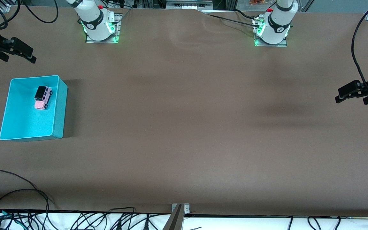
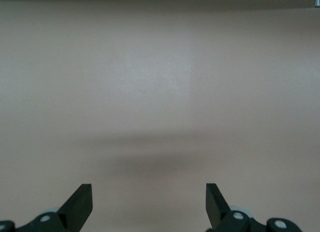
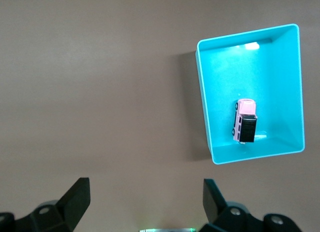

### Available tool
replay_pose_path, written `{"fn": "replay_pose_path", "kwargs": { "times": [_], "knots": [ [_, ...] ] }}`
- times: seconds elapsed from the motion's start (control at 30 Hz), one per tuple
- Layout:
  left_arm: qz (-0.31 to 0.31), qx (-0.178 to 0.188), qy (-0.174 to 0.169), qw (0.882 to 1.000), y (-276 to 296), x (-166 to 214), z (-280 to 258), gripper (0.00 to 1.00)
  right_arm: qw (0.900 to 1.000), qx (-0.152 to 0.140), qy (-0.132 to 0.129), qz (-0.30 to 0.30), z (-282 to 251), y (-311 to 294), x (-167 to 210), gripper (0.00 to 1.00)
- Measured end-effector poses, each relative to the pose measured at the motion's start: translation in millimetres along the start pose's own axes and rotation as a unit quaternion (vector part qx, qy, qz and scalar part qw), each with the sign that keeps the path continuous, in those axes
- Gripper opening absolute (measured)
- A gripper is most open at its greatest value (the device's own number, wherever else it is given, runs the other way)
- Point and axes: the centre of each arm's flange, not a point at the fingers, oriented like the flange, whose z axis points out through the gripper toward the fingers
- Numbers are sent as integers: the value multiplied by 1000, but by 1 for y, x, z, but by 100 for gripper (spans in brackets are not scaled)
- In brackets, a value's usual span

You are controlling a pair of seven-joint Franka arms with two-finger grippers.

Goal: Wind and store pink jeep toy

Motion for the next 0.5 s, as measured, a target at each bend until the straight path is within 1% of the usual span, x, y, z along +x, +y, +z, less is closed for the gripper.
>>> {"fn": "replay_pose_path", "kwargs": {
  "times": [0.5],
  "knots": [
    [0, 0, 0, 1000, 0, 0, 0, 100, 1000, 0, -8, -13, 4, 0, 2, 100]
  ]
}}
